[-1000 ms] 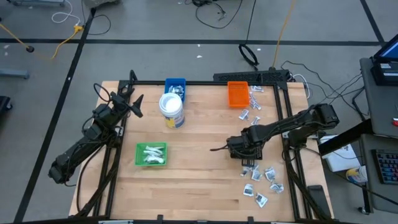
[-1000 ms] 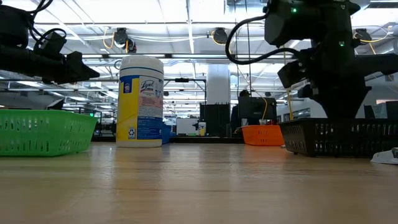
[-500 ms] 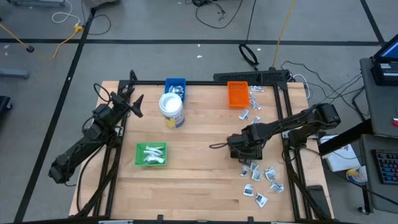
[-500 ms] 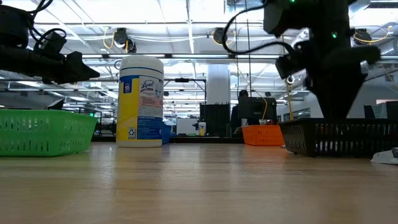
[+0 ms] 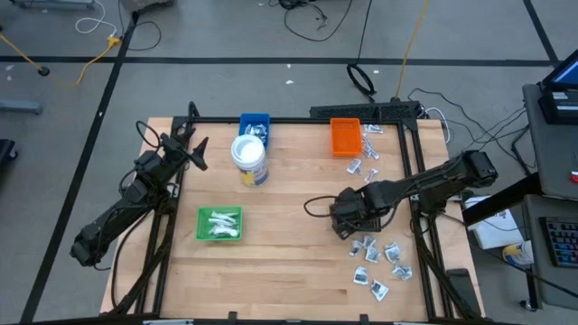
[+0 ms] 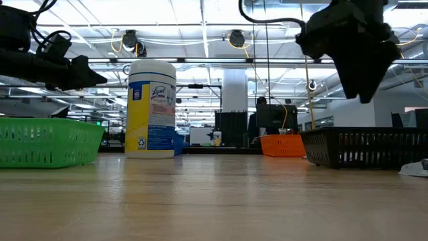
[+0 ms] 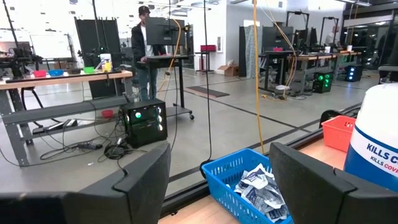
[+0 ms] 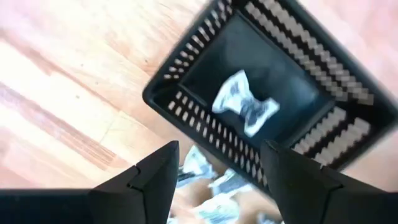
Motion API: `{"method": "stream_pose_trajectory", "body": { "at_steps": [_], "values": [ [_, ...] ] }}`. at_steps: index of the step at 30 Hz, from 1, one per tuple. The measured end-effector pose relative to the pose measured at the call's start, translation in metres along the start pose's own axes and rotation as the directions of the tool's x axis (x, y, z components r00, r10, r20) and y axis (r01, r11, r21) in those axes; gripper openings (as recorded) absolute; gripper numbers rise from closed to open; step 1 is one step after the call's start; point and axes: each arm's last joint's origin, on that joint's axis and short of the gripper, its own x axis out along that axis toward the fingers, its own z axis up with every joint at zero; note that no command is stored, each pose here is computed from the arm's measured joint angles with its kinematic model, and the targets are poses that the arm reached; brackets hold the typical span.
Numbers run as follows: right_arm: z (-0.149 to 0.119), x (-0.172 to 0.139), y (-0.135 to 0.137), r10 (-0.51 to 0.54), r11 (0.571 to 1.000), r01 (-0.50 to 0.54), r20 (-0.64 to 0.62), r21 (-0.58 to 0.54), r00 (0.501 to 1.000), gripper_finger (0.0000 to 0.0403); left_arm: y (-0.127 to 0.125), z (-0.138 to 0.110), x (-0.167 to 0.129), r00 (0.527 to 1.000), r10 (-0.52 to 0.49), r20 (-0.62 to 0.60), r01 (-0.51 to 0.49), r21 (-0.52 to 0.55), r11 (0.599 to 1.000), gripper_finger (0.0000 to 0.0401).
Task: Pick & Place First Aid Supplies
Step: Put the gray towelette pack into the black bin
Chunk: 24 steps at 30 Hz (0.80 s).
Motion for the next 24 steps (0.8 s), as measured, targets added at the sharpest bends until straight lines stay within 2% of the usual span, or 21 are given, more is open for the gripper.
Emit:
{"method": "stream_pose_trajectory", "body": {
  "at_steps": [3,6,14,24],
  "values": [
    [-0.012,0.0,0.004,-0.002,0.995,0.002,-0.004,0.1,1.0,0.022,0.0,0.0,0.0,1.0,0.0,0.0,0.0,0.0,1.0,0.0274],
    [-0.029,-0.001,0.009,0.0,0.993,0.001,-0.008,0.121,1.0,0.0219,0.0,0.0,0.0,1.0,0.0,0.0,0.0,0.0,1.0,0.0278],
    [-0.083,-0.003,0.018,0.007,0.998,-0.006,-0.018,0.066,1.0,0.022,0.0,0.0,0.0,1.0,0.0,0.0,0.0,0.0,1.0,0.0287],
    [-0.148,-0.006,0.013,0.009,1.0,-0.011,-0.057,-0.025,0.998,0.022,0.0,0.0,0.0,1.0,0.0,0.0,0.0,0.0,1.0,0.0275]
  ]
}}
